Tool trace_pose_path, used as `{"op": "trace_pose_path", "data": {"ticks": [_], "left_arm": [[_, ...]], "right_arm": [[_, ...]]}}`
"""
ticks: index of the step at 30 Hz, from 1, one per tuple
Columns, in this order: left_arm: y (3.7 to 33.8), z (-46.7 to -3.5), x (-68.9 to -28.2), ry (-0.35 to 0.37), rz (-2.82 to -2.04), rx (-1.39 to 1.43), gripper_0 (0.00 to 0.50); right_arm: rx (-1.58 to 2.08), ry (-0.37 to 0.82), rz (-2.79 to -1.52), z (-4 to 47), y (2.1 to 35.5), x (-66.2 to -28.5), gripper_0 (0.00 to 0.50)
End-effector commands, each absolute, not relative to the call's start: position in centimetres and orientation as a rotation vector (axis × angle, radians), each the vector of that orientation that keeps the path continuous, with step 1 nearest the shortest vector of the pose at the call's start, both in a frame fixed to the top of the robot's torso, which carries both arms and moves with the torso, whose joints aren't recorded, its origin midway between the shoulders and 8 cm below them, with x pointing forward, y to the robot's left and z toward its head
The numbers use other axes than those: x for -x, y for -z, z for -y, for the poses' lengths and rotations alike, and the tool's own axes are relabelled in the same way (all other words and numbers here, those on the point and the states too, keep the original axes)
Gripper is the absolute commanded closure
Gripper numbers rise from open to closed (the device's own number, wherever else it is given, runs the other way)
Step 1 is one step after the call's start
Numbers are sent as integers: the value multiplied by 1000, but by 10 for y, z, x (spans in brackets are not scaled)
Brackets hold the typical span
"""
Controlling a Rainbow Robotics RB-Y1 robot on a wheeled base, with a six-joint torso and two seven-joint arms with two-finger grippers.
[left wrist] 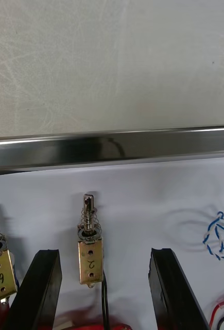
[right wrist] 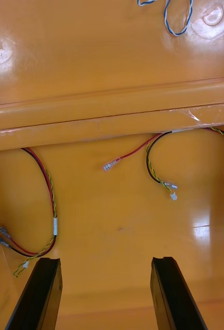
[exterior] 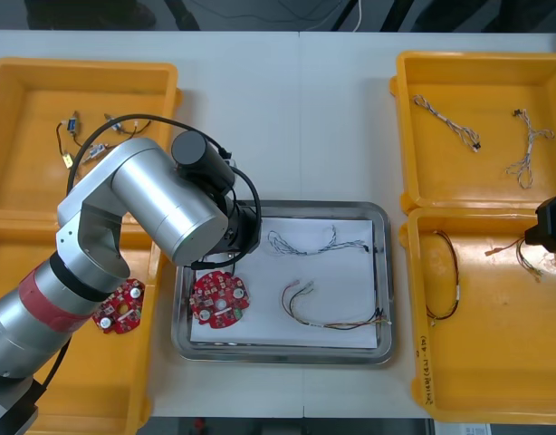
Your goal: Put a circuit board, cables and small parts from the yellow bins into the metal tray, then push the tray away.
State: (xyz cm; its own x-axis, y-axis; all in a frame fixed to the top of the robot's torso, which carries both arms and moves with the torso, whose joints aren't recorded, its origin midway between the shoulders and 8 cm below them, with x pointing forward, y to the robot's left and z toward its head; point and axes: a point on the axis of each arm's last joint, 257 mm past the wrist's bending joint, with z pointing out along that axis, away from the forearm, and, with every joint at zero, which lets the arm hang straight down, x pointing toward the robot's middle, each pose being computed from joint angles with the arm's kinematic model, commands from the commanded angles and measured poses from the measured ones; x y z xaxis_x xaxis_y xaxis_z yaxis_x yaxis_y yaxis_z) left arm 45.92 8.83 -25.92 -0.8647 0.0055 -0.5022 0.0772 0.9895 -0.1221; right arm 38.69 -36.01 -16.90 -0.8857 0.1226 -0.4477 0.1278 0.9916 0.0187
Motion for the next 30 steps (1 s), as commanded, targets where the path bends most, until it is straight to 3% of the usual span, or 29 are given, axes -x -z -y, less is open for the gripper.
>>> {"op": "trace_pose_path", "data": {"ticks": [1, 12, 15, 24, 30], "left_arm": [[232, -84, -456, 236, -2605, 44, 0], [163, -104, -464, 293, -2634, 128, 0], [144, -116, -466, 273, -2638, 144, 0], [83, -145, -481, 318, -2575, 133, 0], [70, -180, -490, 287, -2564, 113, 0]], "right_arm": [[-251, -13, -2651, 364, 166, -387, 0], [-231, -13, -2647, 362, 163, -386, 0], [-230, -11, -2646, 362, 162, -386, 0], [-199, 21, -2646, 368, 156, -385, 0], [-105, -48, -2661, 348, 143, -384, 0]]}}
